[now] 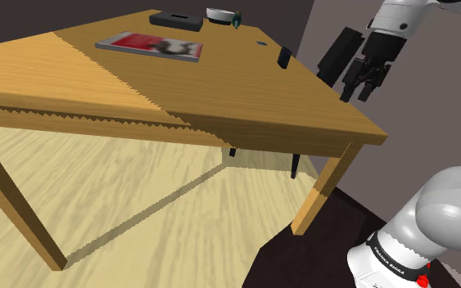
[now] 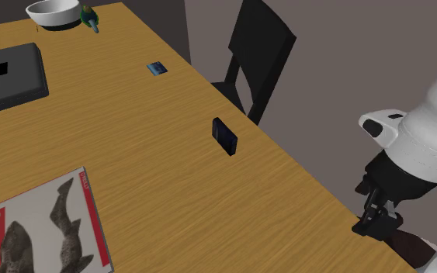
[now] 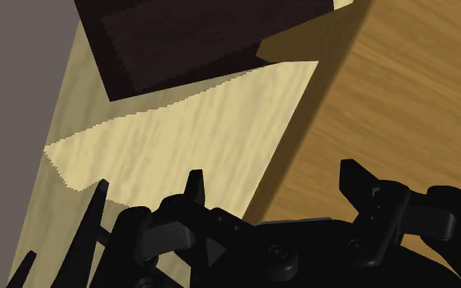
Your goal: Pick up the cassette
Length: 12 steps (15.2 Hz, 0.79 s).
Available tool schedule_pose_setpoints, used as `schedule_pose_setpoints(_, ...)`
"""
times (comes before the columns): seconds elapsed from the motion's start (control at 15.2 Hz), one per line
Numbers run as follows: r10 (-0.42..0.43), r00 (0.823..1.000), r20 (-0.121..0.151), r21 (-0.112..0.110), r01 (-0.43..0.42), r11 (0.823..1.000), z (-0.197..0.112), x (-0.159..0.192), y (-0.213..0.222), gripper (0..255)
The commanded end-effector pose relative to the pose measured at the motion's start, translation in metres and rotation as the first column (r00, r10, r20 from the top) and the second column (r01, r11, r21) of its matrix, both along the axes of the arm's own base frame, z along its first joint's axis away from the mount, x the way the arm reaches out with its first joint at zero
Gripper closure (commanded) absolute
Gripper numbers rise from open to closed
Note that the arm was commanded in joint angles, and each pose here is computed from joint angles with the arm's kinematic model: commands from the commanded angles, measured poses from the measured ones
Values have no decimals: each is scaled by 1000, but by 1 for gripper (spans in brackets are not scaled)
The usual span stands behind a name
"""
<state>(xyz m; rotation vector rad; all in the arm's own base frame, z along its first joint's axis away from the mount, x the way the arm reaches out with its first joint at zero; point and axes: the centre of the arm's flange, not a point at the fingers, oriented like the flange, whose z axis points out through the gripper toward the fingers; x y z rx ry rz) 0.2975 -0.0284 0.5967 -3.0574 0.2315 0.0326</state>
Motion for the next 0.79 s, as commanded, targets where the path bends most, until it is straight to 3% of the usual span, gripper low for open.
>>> schedule_pose_setpoints(0.0, 0, 1000, 0, 0, 0, 1000, 0, 0, 0, 0)
schedule_pose_setpoints(0.33, -107, 994, 24, -6, 107, 994, 18, 59, 2, 0)
schedule_pose_setpoints(0.73, -233, 971, 54, -9, 234, 972, 42, 128, -3, 0)
